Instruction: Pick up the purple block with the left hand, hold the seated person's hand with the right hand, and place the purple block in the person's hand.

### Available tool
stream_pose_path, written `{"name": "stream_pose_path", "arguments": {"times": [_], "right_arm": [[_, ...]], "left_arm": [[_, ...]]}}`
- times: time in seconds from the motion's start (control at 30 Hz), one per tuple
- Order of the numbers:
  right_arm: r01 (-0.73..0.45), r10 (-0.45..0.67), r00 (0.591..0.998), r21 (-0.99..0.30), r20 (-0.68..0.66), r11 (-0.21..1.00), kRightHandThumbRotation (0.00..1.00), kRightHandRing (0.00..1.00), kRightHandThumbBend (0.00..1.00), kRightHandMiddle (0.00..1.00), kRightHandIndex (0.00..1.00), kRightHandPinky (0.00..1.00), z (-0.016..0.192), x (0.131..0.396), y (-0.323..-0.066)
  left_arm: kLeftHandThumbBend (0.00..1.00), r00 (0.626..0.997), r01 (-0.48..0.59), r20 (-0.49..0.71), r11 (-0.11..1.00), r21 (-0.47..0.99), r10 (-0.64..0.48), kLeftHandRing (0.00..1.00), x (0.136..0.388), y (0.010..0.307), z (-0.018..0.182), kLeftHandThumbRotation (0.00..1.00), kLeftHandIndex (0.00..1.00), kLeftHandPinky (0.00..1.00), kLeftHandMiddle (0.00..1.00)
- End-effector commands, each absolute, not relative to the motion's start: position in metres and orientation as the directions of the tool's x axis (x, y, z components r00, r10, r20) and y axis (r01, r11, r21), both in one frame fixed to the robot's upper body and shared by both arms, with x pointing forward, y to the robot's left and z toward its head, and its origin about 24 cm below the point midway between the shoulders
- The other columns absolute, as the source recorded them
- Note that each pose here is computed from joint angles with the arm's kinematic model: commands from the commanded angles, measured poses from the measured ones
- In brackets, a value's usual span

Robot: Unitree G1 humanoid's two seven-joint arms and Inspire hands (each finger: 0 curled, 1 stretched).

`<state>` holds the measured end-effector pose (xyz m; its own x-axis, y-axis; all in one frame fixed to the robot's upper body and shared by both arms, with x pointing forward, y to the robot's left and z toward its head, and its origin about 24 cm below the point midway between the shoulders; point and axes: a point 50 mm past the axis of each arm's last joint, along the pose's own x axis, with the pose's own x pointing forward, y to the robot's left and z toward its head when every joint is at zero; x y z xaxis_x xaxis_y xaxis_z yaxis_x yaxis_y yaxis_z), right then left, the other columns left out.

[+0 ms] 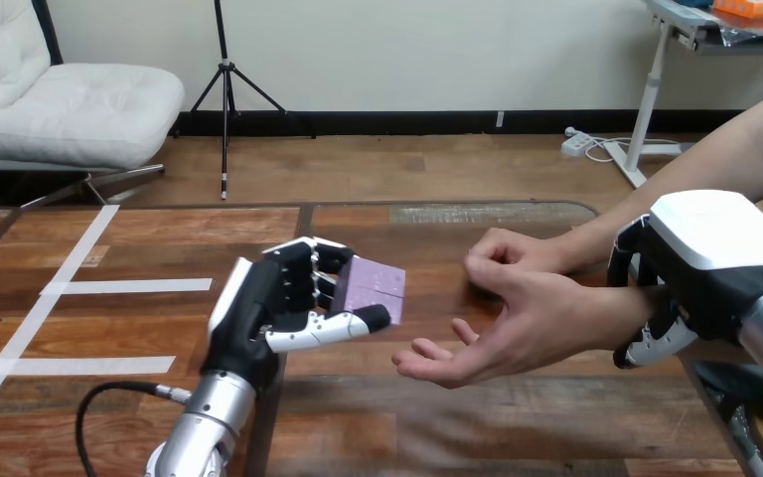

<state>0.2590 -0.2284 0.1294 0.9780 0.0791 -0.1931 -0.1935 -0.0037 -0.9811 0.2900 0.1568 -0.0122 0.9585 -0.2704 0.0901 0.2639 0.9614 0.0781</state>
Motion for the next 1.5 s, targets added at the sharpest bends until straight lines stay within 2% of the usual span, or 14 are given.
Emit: {"name": "stream_pose_path", "arguments": {"times": [0.0, 0.27, 0.73, 1.17, 1.47], "right_arm": [[-0.07, 0.064, 0.995, -0.997, -0.073, -0.044, 0.0, 0.33, 0.86, 0.42, 0.5, 0.26, 0.162, 0.264, -0.233], [-0.059, 0.069, 0.996, -0.997, -0.062, -0.047, 0.0, 0.31, 0.86, 0.4, 0.5, 0.24, 0.166, 0.265, -0.231], [-0.034, 0.097, 0.995, -0.998, -0.038, -0.047, 0.0, 0.33, 0.85, 0.42, 0.5, 0.26, 0.172, 0.267, -0.224], [-0.027, 0.116, 0.993, -0.998, -0.034, -0.054, 0.0, 0.32, 0.84, 0.42, 0.49, 0.25, 0.176, 0.269, -0.218], [-0.018, 0.134, 0.991, -0.998, -0.025, -0.053, 0.0, 0.29, 0.84, 0.39, 0.49, 0.22, 0.179, 0.271, -0.216]], "left_arm": [[0.89, 0.926, 0.306, 0.203, 0.948, 0.086, -0.317, 0.42, 0.31, 0.143, 0.017, 0.15, 0.5, 0.37, 0.48], [0.89, 0.915, 0.342, 0.196, 0.936, 0.085, -0.352, 0.43, 0.31, 0.137, 0.017, 0.15, 0.5, 0.37, 0.48], [0.9, 0.899, 0.391, 0.18, 0.916, 0.086, -0.4, 0.42, 0.312, 0.128, 0.018, 0.16, 0.5, 0.37, 0.48], [0.89, 0.869, 0.454, 0.179, 0.887, 0.085, -0.461, 0.43, 0.314, 0.116, 0.022, 0.16, 0.51, 0.37, 0.48], [0.88, 0.847, 0.491, 0.183, 0.867, 0.086, -0.499, 0.43, 0.314, 0.105, 0.025, 0.16, 0.51, 0.38, 0.49]]}}
